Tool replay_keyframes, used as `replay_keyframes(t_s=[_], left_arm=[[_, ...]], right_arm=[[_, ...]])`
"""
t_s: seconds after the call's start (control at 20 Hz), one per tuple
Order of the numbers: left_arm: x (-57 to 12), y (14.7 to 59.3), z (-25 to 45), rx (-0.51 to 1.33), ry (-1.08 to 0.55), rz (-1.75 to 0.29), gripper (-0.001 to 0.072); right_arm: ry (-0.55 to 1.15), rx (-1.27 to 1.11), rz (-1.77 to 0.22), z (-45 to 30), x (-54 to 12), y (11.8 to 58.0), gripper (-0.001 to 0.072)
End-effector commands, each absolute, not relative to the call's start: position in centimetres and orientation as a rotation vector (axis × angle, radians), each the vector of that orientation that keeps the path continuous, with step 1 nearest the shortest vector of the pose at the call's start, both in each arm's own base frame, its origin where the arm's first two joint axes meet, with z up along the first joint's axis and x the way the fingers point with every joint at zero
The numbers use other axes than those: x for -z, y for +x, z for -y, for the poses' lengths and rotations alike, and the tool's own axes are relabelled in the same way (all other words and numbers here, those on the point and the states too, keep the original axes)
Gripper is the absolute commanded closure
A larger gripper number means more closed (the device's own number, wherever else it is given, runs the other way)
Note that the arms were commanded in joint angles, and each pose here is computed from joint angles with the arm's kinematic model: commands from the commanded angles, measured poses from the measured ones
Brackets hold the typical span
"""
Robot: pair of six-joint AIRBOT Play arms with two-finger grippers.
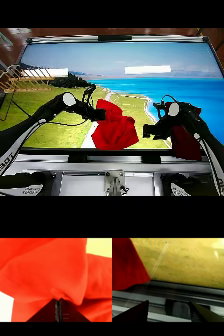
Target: Fold the shirts.
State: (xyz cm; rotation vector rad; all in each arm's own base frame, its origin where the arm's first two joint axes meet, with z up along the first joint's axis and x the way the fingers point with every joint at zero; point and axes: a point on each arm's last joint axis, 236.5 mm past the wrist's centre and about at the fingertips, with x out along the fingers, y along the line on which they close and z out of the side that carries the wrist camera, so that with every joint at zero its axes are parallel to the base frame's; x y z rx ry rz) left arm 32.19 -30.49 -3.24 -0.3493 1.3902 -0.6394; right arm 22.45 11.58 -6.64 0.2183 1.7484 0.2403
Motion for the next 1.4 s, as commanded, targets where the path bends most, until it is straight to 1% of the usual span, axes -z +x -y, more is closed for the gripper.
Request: replay_keyframes(t_s=[0.0, 0.2, 0.3, 0.4, 0.45, 0.5, 0.55, 0.6, 0.7, 0.8, 0.9, 0.95, 1.0, 1.05, 1.15, 1.25, 1.35], left_arm=[[1.1, 32.4, 30.1, 0.676, -0.345, -1.349, 0.0675], [0.2, 32.3, 30.1, 0.694, -0.333, -1.329, 0.0675], [-0.1, 32.6, 30.0, 0.697, -0.318, -1.316, 0.0676], [-1.1, 33.4, 30.2, 0.703, -0.318, -1.287, 0.0676], [-1.9, 33.9, 30.3, 0.707, -0.319, -1.266, 0.0676], [-2.7, 34.5, 30.3, 0.711, -0.321, -1.244, 0.0676], [-3.7, 35.3, 30.3, 0.715, -0.324, -1.216, 0.0676], [-4.8, 36.0, 30.2, 0.72, -0.32, -1.19, 0.0676], [-7.7, 37.5, 29.1, 0.736, -0.212, -1.123, 0.0678], [-12.4, 39.1, 27.1, 0.711, -0.069, -1.019, 0.0678], [-20.6, 39.7, 25.9, 0.706, 0.006, -0.847, 0.0678], [-25.8, 39.2, 25.4, 0.715, 0.022, -0.732, 0.0678], [-30.9, 38.4, 24.9, 0.719, 0.025, -0.612, 0.0678], [-36.2, 37.2, 23.8, 0.708, 0.032, -0.481, 0.0678], [-44.2, 34.2, 20.6, 0.631, 0.012, -0.286, 0.0678], [-47.7, 31.1, 17.0, 0.542, -0.018, -0.195, 0.0678], [-48.3, 28.1, 14.6, 0.498, -0.03, -0.176, 0.0678]], right_arm=[[0.354, -0.336, -1.734, -14.9, 8.4, 23.3, 0.0088], [0.405, -0.343, -1.745, -16.1, 9.9, 23.9, 0.0088], [0.374, -0.354, -1.763, -16.9, 11.0, 23.5, 0.0089], [0.334, -0.373, -1.775, -18.0, 12.0, 23.0, 0.0178], [0.314, -0.382, -1.775, -18.4, 12.3, 22.8, 0.019], [0.289, -0.384, -1.773, -18.5, 12.5, 22.7, 0.0417], [0.278, -0.362, -1.776, -18.1, 12.5, 22.7, 0.0617], [0.258, -0.356, -1.766, -17.5, 12.2, 23.1, 0.0657], [0.148, -0.348, -1.692, -15.4, 10.0, 25.0, 0.0657], [0.013, -0.319, -1.508, -12.4, 4.6, 28.9, 0.0658], [-0.083, -0.266, -1.2, -9.6, -4.7, 33.9, 0.0658], [-0.102, -0.245, -1.012, -8.6, -10.8, 35.9, 0.0658], [-0.1, -0.222, -0.842, -7.8, -16.7, 37.0, 0.0658], [-0.086, -0.208, -0.691, -7.2, -22.2, 37.1, 0.0658], [-0.074, -0.19, -0.449, -6.3, -31.6, 35.3, 0.0658], [-0.074, -0.182, -0.286, -5.6, -37.9, 32.4, 0.0657], [-0.08, -0.182, -0.188, -5.2, -41.7, 29.7, 0.0658]])
